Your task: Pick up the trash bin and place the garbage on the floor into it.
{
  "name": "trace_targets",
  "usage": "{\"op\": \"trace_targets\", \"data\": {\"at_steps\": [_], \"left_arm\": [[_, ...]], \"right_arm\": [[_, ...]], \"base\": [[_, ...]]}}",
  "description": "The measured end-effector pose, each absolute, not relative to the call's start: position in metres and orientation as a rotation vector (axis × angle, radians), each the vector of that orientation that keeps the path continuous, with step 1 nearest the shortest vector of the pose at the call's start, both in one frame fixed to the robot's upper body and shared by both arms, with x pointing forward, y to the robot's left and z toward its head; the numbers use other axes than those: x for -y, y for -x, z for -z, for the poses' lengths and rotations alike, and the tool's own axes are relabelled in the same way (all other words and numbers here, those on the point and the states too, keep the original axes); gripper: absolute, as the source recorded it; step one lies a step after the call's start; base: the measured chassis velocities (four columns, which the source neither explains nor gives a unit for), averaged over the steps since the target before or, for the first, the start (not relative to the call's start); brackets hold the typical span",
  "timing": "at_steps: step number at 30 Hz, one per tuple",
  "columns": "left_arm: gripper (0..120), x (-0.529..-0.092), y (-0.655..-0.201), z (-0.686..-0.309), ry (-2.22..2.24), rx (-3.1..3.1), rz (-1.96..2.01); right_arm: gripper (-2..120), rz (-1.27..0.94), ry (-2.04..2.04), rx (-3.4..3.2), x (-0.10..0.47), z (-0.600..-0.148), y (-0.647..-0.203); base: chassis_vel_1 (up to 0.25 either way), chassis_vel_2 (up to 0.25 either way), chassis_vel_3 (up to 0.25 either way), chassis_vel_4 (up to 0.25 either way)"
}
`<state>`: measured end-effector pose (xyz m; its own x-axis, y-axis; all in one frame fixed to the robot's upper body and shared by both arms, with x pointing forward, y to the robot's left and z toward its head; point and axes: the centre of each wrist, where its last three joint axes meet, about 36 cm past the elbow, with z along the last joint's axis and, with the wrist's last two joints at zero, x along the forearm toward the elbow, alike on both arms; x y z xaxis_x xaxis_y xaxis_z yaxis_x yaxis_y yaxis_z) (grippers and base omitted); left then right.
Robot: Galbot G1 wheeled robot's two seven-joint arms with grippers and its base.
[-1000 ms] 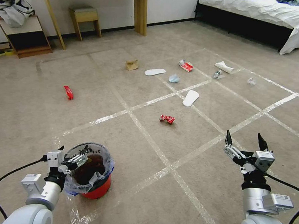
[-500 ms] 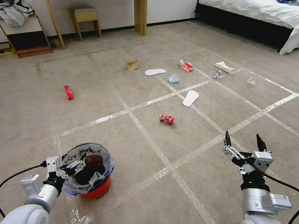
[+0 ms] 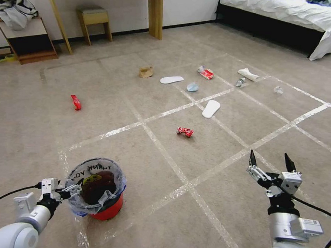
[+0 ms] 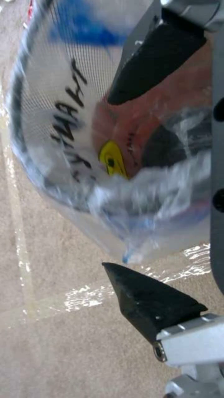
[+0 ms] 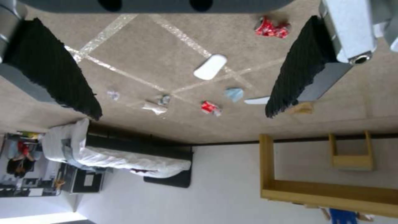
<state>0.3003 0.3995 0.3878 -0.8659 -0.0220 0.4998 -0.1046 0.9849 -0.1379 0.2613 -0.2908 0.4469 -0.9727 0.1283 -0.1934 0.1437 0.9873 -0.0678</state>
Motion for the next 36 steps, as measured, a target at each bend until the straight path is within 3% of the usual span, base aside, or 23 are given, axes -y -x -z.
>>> {"op": "trace_targets", "data": {"at_steps": [15,36], "left_arm": [[100,-0.431,-0.304,-0.356,-0.127,2.588,-0.241],[99,-0.419,-0.314,-0.377,-0.045,2.492,-0.256]], "right_arm": [[100,0.162,-0.232,-2.956,0.290,-0.441,-0.251],[100,0.155,-0.258,-2.932,0.293,-0.442,-0.254]], "base": [[0.000,0.000,0.000,0.000],[0.000,0.000,0.000,0.000]]}}
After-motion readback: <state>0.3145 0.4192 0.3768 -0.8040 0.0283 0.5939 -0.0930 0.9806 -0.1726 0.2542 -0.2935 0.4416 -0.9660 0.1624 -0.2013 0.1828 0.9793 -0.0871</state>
